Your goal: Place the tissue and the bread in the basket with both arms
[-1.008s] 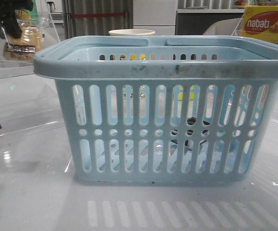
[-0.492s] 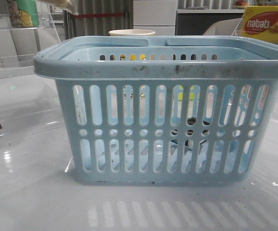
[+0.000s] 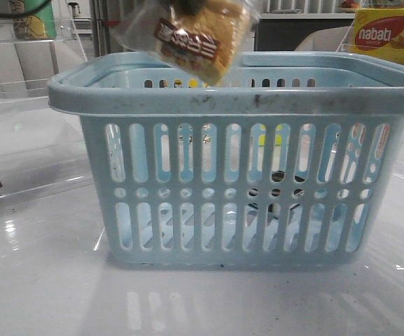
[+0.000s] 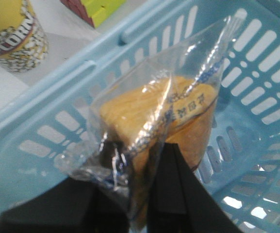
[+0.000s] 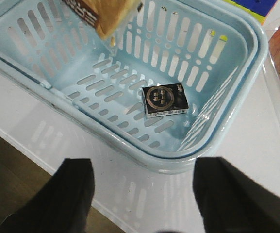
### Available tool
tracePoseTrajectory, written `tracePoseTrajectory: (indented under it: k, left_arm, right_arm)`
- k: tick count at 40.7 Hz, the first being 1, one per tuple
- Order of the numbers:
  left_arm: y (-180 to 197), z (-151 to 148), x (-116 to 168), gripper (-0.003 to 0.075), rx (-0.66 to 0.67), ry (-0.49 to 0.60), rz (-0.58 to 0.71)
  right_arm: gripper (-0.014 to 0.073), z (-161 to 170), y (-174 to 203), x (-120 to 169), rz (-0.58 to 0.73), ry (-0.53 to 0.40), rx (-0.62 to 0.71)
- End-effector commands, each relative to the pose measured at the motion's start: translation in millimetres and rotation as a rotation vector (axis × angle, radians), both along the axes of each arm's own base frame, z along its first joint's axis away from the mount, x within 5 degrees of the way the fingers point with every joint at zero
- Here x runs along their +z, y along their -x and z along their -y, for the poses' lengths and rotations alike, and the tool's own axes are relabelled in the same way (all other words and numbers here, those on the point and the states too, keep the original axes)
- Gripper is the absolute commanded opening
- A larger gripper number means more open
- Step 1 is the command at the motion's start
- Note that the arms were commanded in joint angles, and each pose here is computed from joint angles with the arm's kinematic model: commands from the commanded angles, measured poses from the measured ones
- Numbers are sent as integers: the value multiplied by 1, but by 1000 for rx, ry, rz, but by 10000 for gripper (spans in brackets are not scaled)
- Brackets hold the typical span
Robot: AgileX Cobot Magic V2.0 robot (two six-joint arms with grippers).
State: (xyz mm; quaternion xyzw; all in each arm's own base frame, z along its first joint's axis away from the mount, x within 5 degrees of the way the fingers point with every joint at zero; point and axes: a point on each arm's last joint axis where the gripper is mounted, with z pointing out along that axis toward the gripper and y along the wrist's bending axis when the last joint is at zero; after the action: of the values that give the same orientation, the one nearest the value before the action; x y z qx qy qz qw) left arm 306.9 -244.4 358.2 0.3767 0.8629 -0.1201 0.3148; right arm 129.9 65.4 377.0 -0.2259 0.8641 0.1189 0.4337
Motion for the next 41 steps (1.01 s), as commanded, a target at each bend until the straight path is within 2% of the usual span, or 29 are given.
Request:
tracePoseTrajectory:
  k: [1,9,11,18,27,32,41]
  left_arm:
    - [7,9,19,150,-23,74,72]
    - [6,10,17,410,-23,71,74]
    - [8,7,22,442,-21,74,82]
    - [25,-8,53,446,-20,105,154]
    - [72,-47,95,446,-25,147,208]
    - [100,-69,99,446,-21,171,229]
    - [144,-105,81,446,11,229,255]
  right_arm:
    - [541,0,-1,13,85,-28,-1]
    - [541,0,-1,13,85,-28,-1]
    - [541,0,-1,13,85,-28,-1]
    - [541,0,-1,13,85,-28,-1]
    - [541,0,-1,13,85,-28,-1]
    - [541,0,-1,13,85,-28,-1]
    - [541,0,-1,13,85,-28,-1]
